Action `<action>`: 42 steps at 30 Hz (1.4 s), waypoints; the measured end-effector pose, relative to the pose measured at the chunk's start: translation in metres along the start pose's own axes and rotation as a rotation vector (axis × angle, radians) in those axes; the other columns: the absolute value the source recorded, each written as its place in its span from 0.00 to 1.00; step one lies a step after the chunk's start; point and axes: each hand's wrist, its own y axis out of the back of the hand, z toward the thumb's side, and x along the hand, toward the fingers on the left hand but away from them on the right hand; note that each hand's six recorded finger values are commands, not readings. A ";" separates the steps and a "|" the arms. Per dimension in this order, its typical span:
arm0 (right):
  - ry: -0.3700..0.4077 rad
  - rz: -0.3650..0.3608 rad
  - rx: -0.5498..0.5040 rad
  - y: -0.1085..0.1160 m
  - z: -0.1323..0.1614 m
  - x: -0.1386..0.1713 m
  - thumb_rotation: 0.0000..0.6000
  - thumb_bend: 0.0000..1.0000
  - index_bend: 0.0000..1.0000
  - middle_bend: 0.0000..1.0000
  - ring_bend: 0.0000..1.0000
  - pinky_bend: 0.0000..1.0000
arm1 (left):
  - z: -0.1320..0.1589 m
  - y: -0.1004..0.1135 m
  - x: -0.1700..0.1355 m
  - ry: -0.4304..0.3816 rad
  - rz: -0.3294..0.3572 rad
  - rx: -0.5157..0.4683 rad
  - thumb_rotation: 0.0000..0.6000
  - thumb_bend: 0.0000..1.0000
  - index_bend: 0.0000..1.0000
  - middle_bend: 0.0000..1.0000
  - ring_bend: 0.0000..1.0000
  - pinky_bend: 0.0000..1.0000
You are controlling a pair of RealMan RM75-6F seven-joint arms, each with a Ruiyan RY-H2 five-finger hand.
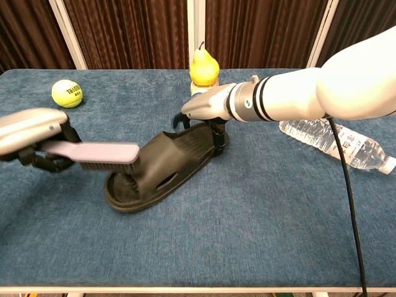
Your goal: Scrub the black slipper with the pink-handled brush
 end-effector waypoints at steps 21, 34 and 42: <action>-0.118 -0.214 -0.165 0.040 -0.086 0.104 1.00 0.00 0.00 0.00 0.00 0.00 | -0.056 0.002 0.016 0.351 0.028 0.071 0.99 0.23 0.23 0.31 0.26 0.51; -0.305 -0.332 -0.303 -0.005 -0.170 0.221 1.00 0.02 0.00 0.00 0.00 0.00 | -0.060 0.039 -0.030 0.370 0.086 -0.009 0.96 0.14 0.09 0.14 0.12 0.30; -0.518 -0.460 -0.374 -0.060 -0.202 0.313 1.00 0.09 0.00 0.04 0.00 0.00 | -0.106 0.086 -0.132 0.587 0.252 0.004 1.00 0.14 0.15 0.16 0.12 0.29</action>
